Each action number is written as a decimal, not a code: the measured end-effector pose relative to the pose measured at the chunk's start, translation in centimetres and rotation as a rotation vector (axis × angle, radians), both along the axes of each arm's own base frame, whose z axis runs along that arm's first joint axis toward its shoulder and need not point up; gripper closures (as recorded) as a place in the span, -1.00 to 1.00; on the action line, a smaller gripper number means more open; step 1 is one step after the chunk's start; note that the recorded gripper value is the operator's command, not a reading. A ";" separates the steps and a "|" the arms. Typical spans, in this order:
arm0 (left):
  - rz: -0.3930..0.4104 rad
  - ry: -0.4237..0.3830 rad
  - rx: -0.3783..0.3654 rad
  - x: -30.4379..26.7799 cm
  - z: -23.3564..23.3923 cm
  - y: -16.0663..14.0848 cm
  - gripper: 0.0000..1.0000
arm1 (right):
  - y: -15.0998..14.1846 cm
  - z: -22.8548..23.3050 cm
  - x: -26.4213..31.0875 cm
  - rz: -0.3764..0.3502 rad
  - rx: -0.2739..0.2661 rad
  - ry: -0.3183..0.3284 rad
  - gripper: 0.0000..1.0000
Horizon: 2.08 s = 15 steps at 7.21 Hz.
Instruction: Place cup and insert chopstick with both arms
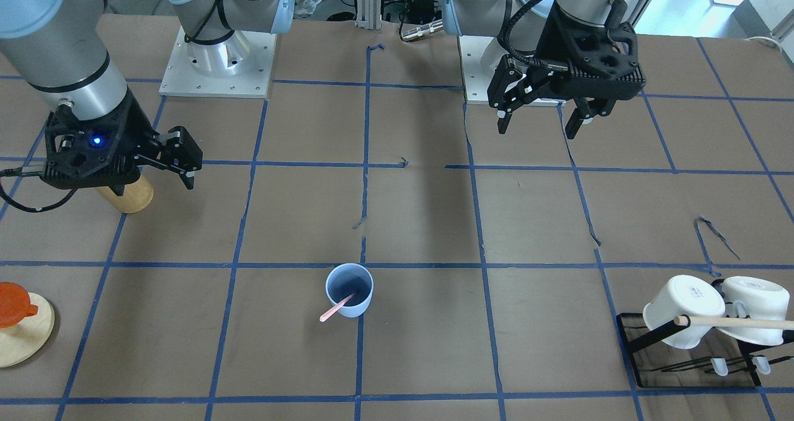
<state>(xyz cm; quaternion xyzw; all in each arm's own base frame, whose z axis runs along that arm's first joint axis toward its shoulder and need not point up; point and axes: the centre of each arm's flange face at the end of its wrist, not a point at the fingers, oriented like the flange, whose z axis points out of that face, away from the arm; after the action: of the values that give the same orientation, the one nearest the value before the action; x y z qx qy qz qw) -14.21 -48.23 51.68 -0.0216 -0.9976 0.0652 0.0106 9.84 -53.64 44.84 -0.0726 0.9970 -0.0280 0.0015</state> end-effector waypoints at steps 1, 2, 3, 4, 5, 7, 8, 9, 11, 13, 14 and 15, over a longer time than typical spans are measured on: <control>-0.001 -0.001 -0.001 0.0 0.0 0.0 -1.00 | 0.2 1.8 1.6 0.012 0.003 -0.009 -1.00; -0.002 -0.001 -0.001 0.0 0.0 0.0 -1.00 | 0.5 3.0 2.9 0.014 0.001 -0.007 -1.00; -0.003 0.000 -0.001 0.0 0.0 0.0 -1.00 | 0.7 3.9 3.7 0.009 -0.006 -0.008 -1.00; -0.003 0.000 -0.002 0.0 0.1 0.0 -1.00 | 1.2 4.6 3.9 0.009 -0.013 -0.013 -1.00; -0.003 0.000 -0.001 0.1 0.2 0.1 -1.00 | 2.1 5.4 3.9 0.015 -0.023 -0.012 -1.00; -0.004 0.002 0.001 0.1 0.1 0.0 -1.00 | 3.8 6.4 4.1 0.016 -0.040 -0.012 -1.00; -0.005 0.004 0.000 0.0 0.0 -0.2 -1.00 | 4.0 6.7 4.2 0.015 -0.046 -0.015 -1.00; -0.005 0.005 0.000 0.0 -0.1 -0.4 -1.00 | 4.0 6.8 4.1 0.013 -0.049 -0.015 -1.00; -0.006 0.005 0.001 0.0 -0.2 -0.5 -1.00 | 4.1 7.1 4.0 0.015 -0.054 -0.013 -1.00; -0.007 0.004 0.005 -0.1 -0.4 -0.5 -1.00 | 4.3 7.0 3.9 0.010 -0.039 -0.013 -1.00; -0.007 0.004 0.005 -0.1 -0.4 -0.5 -1.00 | 4.4 6.9 3.9 0.008 -0.026 -0.012 -1.00; -0.007 0.003 0.007 -0.1 -0.5 -0.4 -1.00 | 4.5 6.8 3.9 0.007 -0.019 -0.012 -1.00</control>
<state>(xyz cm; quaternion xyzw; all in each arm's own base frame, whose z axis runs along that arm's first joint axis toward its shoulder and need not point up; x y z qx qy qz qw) -14.33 -48.65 51.19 -0.0248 -0.9977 0.0618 0.0125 13.71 -49.15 51.66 -0.0761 0.9964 -0.0379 0.0069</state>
